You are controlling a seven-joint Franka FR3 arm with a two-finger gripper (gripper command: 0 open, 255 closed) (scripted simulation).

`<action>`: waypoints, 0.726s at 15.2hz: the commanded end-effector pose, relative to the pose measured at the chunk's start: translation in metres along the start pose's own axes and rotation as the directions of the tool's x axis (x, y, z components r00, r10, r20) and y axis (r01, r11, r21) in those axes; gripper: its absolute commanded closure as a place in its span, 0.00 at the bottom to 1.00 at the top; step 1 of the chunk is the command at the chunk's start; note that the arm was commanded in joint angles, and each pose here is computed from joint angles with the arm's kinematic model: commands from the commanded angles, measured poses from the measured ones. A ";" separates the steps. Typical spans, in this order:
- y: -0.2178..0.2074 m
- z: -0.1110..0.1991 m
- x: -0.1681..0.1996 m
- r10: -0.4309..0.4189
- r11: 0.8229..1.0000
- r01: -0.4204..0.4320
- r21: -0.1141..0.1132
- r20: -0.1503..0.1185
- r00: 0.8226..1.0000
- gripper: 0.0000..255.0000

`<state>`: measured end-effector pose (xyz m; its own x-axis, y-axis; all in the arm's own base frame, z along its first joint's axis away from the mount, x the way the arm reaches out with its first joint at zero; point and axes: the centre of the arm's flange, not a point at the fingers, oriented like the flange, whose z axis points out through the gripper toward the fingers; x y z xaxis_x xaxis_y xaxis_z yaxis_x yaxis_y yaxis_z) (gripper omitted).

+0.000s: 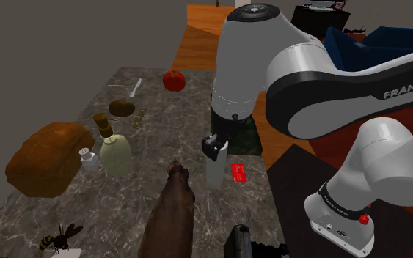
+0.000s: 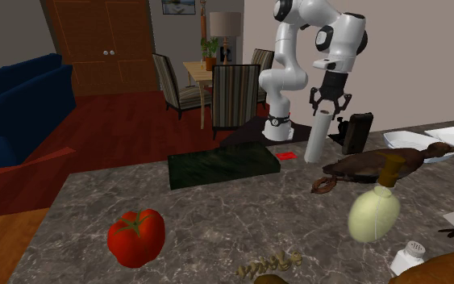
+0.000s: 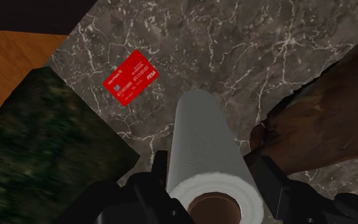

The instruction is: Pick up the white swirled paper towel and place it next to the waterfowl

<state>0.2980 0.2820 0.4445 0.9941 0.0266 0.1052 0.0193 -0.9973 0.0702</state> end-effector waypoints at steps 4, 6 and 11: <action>-0.001 0.020 -0.003 0.000 1.000 0.000 0.000 -0.001 1.000 1.00; -0.001 0.020 -0.003 0.000 1.000 0.000 0.000 -0.001 1.000 1.00; -0.001 0.020 -0.003 0.000 1.000 0.000 0.000 -0.001 1.000 1.00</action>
<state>0.2974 0.2817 0.4244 0.9941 0.0267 0.1056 0.0193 -0.9974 0.0699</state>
